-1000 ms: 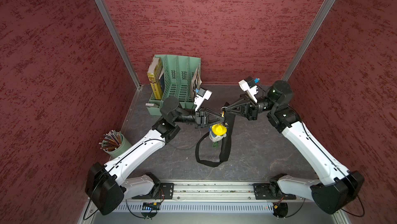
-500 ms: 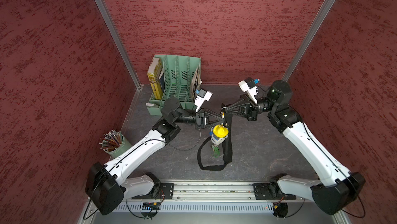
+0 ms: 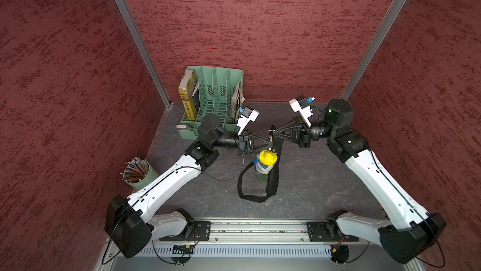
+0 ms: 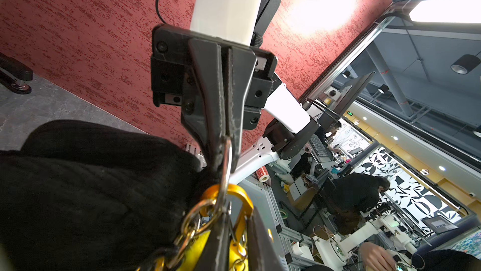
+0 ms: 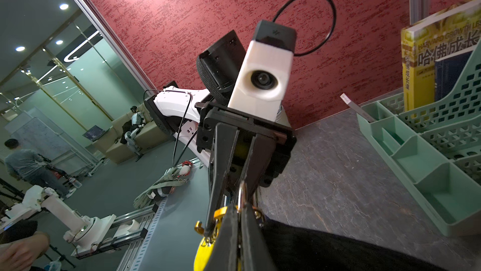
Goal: Remove the decoration from the bag
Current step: Remove the decoration item from the bag.
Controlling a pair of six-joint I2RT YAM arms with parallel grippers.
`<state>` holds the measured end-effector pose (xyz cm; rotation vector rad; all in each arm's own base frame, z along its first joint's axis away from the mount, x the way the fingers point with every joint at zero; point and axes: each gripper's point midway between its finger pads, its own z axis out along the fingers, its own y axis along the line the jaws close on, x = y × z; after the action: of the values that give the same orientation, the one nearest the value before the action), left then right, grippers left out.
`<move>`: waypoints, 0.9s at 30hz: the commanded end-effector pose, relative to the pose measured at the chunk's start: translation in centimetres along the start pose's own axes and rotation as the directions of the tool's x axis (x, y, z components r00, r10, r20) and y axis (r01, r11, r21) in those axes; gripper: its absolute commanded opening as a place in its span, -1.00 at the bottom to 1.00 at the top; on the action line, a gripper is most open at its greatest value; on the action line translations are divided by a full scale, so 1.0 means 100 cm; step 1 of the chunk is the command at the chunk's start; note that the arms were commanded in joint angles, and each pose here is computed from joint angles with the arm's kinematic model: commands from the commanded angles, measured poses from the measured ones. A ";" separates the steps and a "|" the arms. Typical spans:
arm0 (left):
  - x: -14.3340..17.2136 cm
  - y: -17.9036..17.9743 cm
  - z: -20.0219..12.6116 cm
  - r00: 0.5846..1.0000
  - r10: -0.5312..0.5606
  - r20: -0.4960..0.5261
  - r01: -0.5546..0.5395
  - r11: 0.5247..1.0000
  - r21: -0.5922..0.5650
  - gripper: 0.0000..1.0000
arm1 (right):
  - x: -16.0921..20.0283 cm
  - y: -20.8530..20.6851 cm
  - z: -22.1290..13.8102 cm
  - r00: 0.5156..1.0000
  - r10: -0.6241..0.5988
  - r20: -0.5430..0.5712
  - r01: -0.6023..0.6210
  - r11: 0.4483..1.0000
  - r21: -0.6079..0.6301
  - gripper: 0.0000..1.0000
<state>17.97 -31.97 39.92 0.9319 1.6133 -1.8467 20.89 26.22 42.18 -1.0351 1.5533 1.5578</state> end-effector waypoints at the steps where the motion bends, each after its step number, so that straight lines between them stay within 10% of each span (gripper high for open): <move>1: -0.007 -0.018 0.001 0.997 0.076 -0.023 -0.075 0.996 0.048 -1.00 | -0.012 0.001 -0.002 1.000 -0.011 0.027 0.009 0.998 0.062 -1.00; 27: -0.039 -0.040 -0.003 0.967 0.255 -0.011 -0.252 0.960 0.124 -1.00 | 0.012 -0.033 -0.009 0.986 0.157 0.048 -0.164 0.954 0.251 -1.00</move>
<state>19.18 -32.43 41.10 1.0474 1.6016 -1.8742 22.14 25.61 41.99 -0.8796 1.6540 1.4697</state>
